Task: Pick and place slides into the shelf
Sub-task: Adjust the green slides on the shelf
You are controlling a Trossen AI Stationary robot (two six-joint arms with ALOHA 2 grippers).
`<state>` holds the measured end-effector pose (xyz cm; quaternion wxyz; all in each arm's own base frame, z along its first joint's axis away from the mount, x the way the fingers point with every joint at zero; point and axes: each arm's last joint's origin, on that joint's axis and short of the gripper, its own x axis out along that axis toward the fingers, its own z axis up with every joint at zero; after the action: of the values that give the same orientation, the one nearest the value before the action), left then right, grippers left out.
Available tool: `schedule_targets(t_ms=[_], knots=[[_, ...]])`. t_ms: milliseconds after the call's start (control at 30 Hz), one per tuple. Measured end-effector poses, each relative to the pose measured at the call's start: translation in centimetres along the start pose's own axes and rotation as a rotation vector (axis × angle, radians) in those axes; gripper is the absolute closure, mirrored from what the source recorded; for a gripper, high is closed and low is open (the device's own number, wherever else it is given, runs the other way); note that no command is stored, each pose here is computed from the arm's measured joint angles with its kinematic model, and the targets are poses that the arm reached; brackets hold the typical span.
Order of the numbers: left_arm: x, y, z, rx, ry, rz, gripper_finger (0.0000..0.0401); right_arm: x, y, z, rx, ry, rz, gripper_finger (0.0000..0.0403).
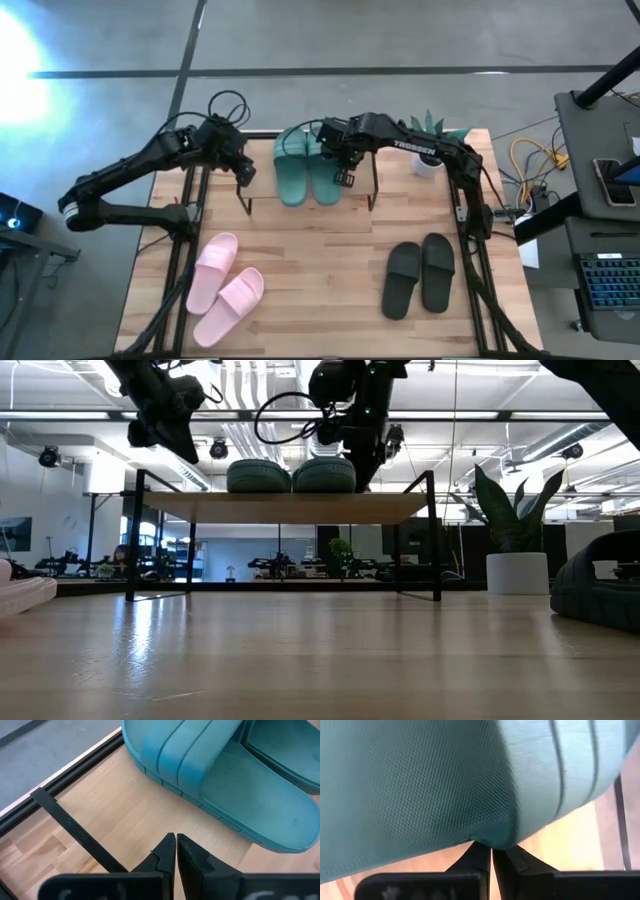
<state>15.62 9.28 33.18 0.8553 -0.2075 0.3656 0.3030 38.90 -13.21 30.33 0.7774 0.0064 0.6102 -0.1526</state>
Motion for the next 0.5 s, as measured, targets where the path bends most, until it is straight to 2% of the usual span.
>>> schedule_targets(t_ms=[200, 500], knots=[[0.1, 0.0, 0.0, 0.001, 0.003, 0.001, 0.0399, -0.4, -0.1, 0.1, 0.006, -0.014, -0.006, 0.0394], [0.4, -0.1, 0.2, 0.022, 0.003, 0.001, 0.0399, -0.5, 0.1, -1.0, 0.012, 0.106, 0.007, 0.0394]])
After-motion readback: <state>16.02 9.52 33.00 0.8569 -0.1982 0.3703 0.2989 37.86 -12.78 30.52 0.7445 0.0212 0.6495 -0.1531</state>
